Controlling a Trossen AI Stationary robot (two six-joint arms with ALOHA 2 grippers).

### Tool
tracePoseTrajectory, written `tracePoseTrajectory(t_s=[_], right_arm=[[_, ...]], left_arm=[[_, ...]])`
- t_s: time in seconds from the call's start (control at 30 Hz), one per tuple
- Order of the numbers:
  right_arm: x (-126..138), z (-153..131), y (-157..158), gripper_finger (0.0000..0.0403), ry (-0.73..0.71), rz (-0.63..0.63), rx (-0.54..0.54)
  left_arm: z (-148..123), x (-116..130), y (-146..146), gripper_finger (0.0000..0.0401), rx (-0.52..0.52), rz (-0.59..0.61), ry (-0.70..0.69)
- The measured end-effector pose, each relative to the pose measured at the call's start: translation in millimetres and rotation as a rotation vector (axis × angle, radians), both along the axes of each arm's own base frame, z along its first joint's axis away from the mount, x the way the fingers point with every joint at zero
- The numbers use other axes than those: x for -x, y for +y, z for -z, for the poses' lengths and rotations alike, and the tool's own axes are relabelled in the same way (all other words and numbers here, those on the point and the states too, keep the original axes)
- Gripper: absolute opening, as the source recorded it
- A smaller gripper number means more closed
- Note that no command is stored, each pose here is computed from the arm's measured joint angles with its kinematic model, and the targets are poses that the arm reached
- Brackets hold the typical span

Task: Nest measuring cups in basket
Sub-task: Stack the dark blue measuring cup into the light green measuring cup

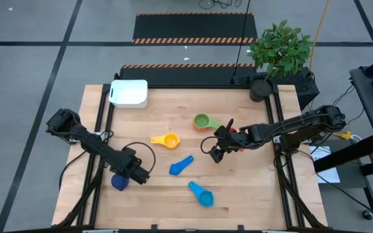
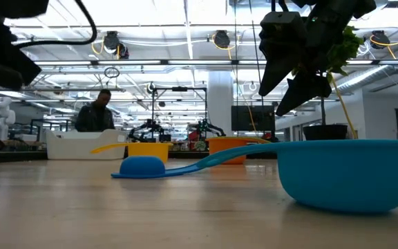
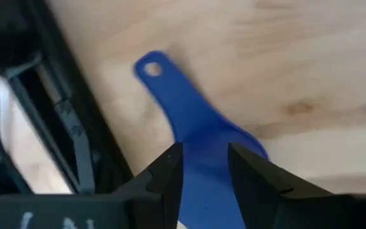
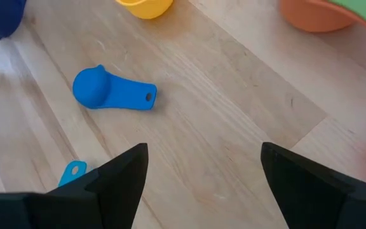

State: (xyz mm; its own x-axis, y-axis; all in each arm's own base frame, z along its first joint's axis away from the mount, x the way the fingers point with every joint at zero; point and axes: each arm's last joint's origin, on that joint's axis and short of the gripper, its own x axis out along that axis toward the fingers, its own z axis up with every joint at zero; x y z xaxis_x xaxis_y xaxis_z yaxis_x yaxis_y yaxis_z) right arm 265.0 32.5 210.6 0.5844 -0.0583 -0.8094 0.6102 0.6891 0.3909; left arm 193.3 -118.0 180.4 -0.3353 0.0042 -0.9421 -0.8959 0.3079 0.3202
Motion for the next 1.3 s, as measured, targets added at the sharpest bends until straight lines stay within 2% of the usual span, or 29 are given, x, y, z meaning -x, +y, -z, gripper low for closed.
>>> tracePoseTrajectory(t_s=[0.3, 0.5, 0.83, 1.3], right_arm=[[0.0, 0.0, 0.2, 0.0297, 0.001, -0.004, -0.006], [0.0, 0.0, 0.3, 0.0297, 0.001, -0.005, -0.008], [0.0, 0.0, 0.3, 0.0297, 0.001, -0.006, -0.010], [0.0, 0.2, -0.6, 0.0297, 0.000, -0.023, 0.043]], left_arm=[[13.7, 9.8, 11.6, 0.0196, -0.056, -0.080, 0.069], [28.1, 13.4, 19.3, 0.0231, -0.043, -0.107, 0.068], [41.7, 14.7, 25.6, 0.0240, -0.034, -0.161, 0.036], [44.9, 9.6, 25.6, 0.0238, 0.005, 0.082, -0.054]])
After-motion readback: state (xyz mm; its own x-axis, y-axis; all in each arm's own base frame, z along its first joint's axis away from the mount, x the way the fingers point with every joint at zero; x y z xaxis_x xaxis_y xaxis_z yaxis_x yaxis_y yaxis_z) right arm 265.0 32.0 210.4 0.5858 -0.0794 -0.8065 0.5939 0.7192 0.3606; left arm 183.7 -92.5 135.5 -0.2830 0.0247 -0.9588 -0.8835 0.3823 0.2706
